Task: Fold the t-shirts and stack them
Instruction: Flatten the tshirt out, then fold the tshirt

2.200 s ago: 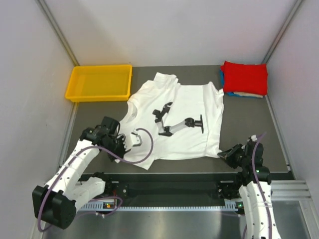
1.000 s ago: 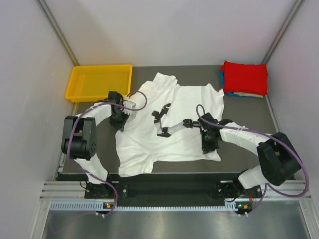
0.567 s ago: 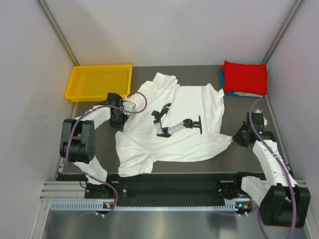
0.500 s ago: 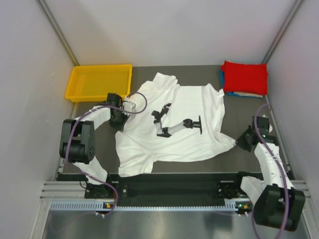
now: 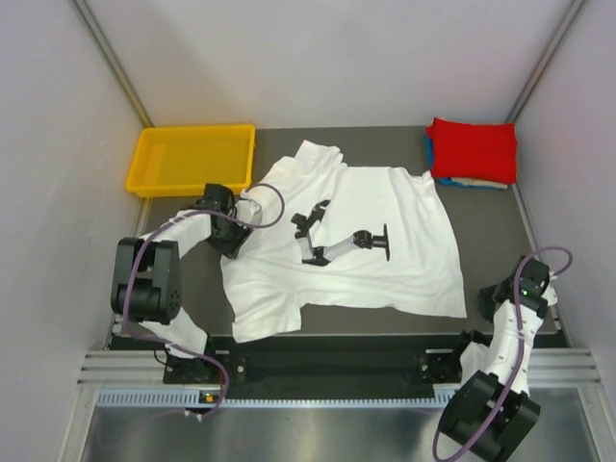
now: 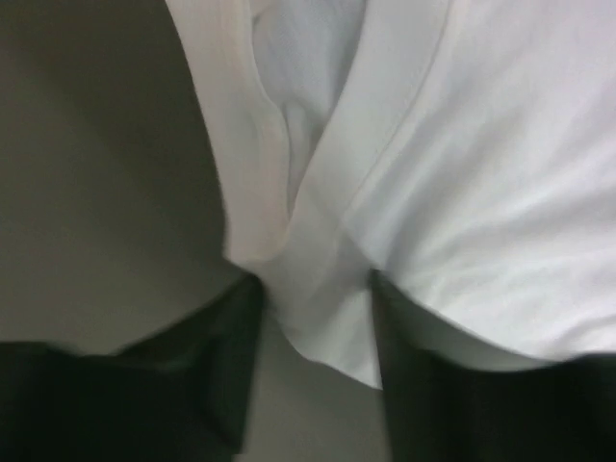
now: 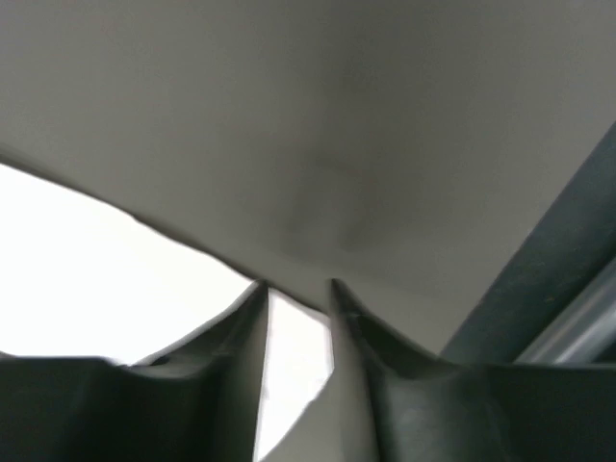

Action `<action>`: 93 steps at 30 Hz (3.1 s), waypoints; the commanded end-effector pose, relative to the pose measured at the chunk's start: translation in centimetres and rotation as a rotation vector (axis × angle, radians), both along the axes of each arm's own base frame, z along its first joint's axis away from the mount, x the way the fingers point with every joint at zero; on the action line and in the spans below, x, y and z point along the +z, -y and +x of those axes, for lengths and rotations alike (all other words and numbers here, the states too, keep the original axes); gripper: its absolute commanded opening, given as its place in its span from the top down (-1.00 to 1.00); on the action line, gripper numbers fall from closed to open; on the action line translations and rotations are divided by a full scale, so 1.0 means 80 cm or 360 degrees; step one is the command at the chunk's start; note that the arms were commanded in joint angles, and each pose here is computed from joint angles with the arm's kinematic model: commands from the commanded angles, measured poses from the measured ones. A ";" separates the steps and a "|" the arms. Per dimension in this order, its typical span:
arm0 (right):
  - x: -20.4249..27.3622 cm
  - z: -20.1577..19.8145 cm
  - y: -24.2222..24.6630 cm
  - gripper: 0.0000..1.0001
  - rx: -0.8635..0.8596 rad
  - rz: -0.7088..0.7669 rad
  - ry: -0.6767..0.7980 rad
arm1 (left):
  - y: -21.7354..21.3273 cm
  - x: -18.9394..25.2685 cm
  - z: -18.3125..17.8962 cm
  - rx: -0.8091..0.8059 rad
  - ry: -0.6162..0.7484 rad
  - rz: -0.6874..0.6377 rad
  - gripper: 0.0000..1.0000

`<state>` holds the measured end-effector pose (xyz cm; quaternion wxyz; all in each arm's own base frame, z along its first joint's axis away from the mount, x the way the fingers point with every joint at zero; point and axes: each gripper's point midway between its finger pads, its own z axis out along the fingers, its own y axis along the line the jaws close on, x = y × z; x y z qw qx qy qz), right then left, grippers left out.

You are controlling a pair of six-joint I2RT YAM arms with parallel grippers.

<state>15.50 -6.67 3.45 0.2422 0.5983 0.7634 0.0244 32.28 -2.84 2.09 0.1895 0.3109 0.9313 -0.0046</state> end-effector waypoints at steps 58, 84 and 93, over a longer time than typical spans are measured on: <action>0.054 0.114 -0.072 1.00 0.1092 -0.0094 0.0023 | 0.144 0.100 -0.083 -0.1252 0.0148 0.0107 1.00; 0.043 0.300 -0.070 0.07 0.1315 -0.0189 -0.0092 | 0.099 0.052 0.089 -0.0589 0.0093 0.0118 0.38; 0.104 0.221 -0.009 -0.43 0.0993 -0.0382 -0.0025 | -0.010 0.143 0.096 0.0080 0.0236 -0.0191 -0.98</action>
